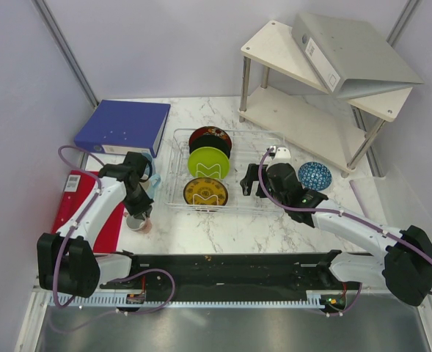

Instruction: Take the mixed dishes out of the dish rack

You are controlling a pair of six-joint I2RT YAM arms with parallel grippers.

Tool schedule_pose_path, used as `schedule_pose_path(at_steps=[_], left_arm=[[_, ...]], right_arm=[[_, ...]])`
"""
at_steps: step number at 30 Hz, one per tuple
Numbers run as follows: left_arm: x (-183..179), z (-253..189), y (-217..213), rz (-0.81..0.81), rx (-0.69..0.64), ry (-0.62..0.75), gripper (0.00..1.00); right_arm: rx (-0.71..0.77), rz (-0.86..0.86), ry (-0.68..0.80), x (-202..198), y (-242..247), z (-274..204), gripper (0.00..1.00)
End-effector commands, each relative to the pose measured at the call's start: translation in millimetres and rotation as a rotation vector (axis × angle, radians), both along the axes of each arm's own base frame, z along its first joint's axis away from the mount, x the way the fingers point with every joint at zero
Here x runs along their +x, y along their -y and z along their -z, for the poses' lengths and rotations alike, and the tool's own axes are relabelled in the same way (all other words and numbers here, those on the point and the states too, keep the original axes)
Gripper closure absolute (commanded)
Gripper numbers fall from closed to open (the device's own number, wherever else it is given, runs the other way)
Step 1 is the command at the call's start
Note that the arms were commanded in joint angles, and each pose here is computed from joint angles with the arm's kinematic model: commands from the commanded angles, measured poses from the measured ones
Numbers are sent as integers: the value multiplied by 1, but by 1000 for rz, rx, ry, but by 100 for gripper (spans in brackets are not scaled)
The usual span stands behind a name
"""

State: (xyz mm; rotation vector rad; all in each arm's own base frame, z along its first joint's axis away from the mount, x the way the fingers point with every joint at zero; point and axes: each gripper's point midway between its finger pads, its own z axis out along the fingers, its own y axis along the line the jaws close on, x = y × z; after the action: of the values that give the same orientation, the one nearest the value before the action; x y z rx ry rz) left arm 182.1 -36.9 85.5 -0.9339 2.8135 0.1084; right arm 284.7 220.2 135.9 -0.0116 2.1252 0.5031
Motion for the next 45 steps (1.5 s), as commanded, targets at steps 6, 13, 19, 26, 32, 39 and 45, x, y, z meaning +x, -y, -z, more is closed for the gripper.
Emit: schedule_pose_path(at_steps=[6, 13, 19, 26, 32, 39, 45], left_arm=[[8, -22, -9, 29, 45, 46, 76], [13, -37, -11, 32, 54, 77, 76], [13, -51, -12, 37, 57, 98, 77], [35, -130, -1, 85, -2, 338, 78], [61, -218, 47, 317, -202, 778, 73], [66, -216, 102, 539, -325, 835, 40], [61, -187, 146, 652, -269, 791, 1]], right_arm=[[17, -2, 10, 1, -3, -1, 2], [20, -6, 7, 1, -4, -1, 2], [21, -9, 10, 0, -4, -2, 2], [29, -19, 24, 2, -7, -9, 2], [69, -51, 85, 4, -13, -32, 4], [61, -126, 138, 5, -22, -55, 4], [46, -156, 201, 7, -27, -80, 5]])
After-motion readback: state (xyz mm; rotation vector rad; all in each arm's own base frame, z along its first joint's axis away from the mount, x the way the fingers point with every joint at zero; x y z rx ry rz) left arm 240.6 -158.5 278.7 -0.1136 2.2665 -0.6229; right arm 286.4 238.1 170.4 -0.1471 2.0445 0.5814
